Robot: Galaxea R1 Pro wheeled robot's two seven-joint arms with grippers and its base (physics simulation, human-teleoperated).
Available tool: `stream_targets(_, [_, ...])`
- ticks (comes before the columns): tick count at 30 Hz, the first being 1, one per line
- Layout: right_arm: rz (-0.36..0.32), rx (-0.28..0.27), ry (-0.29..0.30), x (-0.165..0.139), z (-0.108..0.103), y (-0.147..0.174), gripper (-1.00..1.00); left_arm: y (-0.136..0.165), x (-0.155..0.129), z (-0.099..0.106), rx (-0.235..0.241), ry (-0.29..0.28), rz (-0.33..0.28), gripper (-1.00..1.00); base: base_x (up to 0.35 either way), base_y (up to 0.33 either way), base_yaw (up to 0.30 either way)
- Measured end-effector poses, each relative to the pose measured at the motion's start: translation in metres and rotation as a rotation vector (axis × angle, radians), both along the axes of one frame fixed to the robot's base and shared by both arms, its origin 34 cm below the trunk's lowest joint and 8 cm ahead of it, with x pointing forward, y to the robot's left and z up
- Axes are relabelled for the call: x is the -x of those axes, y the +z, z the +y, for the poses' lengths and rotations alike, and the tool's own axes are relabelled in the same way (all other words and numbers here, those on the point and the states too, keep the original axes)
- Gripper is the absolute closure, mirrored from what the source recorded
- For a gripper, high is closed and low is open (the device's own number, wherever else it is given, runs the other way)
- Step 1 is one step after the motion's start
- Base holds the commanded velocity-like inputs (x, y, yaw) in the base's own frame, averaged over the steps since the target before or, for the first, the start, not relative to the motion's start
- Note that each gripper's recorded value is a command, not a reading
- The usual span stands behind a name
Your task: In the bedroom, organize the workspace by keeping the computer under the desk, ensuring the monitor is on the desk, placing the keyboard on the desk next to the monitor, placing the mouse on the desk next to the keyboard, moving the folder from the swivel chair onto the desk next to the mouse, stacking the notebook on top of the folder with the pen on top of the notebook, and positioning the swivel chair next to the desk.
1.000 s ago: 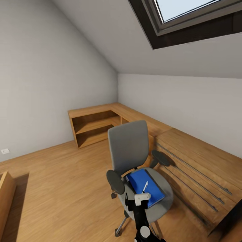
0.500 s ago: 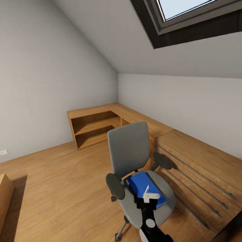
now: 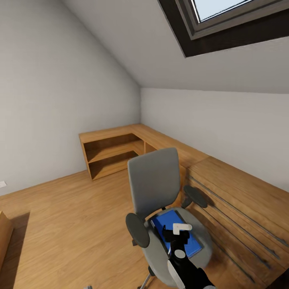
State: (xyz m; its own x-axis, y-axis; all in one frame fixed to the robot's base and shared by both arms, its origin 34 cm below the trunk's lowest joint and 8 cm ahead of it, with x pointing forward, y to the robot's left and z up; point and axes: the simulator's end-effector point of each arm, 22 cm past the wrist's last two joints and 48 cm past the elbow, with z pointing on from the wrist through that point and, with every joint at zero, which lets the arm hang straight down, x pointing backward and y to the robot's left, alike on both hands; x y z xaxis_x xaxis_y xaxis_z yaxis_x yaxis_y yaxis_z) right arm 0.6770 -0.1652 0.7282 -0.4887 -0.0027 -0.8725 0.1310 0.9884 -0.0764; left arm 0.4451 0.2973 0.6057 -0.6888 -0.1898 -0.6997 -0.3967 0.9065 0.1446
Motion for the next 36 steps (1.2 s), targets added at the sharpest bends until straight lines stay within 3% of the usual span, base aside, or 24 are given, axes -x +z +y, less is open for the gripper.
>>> stream_targets(2, [0.009, 0.005, -0.006, -0.004, -0.005, -0.001, -1.0, 0.0, 0.0, 0.0, 0.0, 0.0, -0.001, -1.0, 0.154, 0.0, 0.0])
stream_targets(4, [0.03, 0.008, -0.04, -0.008, -0.025, -0.006, -1.0, 0.001, -0.002, -0.001, 0.002, 0.0, -0.003, -1.0, 0.063, 0.0, 0.0])
stream_targets(7, [0.133, -0.049, -0.125, -0.01, -0.048, -0.023, -1.0, 0.011, -0.014, -0.005, 0.013, -0.002, -0.038, -1.0, 0.022, 0.0, 0.0])
stream_targets(12, [0.209, -0.104, -0.158, -0.012, -0.052, -0.036, -1.0, 0.016, -0.026, -0.005, 0.026, 0.014, -0.07, -1.0, 0.005, 0.0, 0.0])
stream_targets(14, [0.218, -0.111, -0.161, -0.013, -0.053, -0.04, -1.0, 0.017, -0.029, 0.008, 0.039, 0.065, -0.076, -1.0, 0.001, 0.0, 0.0])
stream_targets(15, [0.221, -0.113, -0.162, -0.013, -0.053, -0.042, -1.0, 0.022, -0.037, 0.014, 0.063, 0.098, -0.067, -1.0, 0.0, 0.0, 0.0])
stream_targets(18, [0.222, -0.114, -0.162, -0.014, -0.053, -0.046, -1.0, 0.033, -0.052, 0.016, 0.12, 0.116, -0.021, -1.0, 0.0, 0.0, 0.0])
stream_targets(19, [0.223, -0.115, -0.162, -0.014, -0.053, -0.047, -1.0, 0.043, -0.058, 0.02, 0.166, 0.124, 0.04, -1.0, 0.0, 0.0, 0.0])
stream_targets(22, [0.229, -0.115, -0.16, -0.014, -0.052, -0.052, -1.0, 0.072, -0.07, 0.027, 0.258, 0.14, 0.084, -1.0, 0.0, 0.0, 0.0])
stream_targets(28, [0.298, -0.116, -0.141, -0.012, -0.047, -0.063, -1.0, 0.138, -0.105, 0.012, 0.386, 0.092, -0.015, -1.0, 0.0, 0.0, 0.0])
stream_targets(32, [0.342, -0.116, -0.128, -0.01, -0.044, -0.07, -1.0, 0.143, -0.11, 0.002, 0.447, 0.084, -0.038, -1.0, 0.0, 0.0, 0.0])
stream_targets(36, [0.364, -0.118, -0.126, -0.007, -0.042, -0.078, -1.0, 0.135, -0.11, -0.004, 0.462, 0.079, -0.036, -1.0, 0.0, 0.0, 0.0])
